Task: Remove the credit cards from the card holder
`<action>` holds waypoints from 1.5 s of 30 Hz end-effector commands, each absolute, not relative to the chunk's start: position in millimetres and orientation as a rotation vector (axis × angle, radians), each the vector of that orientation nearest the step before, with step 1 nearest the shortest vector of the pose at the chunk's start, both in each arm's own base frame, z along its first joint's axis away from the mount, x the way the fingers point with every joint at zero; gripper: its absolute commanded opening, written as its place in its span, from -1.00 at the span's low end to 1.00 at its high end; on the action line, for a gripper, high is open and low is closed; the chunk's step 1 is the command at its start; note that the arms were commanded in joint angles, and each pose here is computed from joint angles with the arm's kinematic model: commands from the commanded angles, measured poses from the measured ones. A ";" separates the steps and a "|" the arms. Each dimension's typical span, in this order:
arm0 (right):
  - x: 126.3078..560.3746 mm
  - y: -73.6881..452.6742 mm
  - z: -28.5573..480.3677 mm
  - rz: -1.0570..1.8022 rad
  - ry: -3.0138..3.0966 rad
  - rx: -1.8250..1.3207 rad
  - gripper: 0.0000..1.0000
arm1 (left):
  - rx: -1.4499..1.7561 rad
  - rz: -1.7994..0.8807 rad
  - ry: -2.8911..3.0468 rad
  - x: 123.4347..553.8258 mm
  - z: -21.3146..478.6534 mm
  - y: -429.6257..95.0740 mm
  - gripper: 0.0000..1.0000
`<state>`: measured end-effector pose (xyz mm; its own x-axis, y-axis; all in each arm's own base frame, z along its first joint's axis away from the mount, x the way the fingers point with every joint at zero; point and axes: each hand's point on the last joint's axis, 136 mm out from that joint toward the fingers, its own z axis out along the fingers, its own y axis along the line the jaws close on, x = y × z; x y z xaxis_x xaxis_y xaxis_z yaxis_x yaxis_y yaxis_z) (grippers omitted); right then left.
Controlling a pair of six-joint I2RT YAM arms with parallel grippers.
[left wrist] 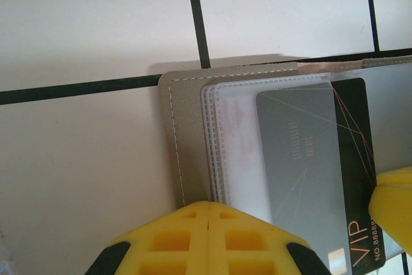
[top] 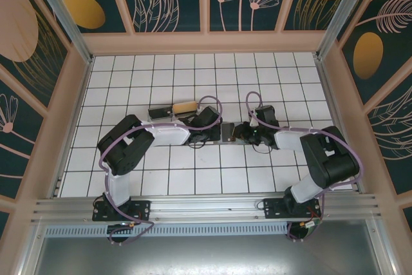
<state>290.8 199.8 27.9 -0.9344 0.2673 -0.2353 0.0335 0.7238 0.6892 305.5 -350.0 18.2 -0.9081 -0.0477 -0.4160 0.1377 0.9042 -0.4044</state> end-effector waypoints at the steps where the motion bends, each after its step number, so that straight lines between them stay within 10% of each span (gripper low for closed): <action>1: 293.7 208.1 28.0 1.054 2.608 0.184 -0.55 | 0.076 -0.559 2.720 297.8 -2.2 -344.6 -1.00; 45: 286.7 139.4 78.5 0.945 2.412 0.267 -1.00 | 0.092 -0.608 2.661 302.5 25.5 -349.6 -1.00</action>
<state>287.3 144.9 68.4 -0.8563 0.3685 -0.3620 0.0158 0.7190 0.6948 306.4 -350.8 19.0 -0.9079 -0.0475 -0.4165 0.1382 0.9041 -0.4043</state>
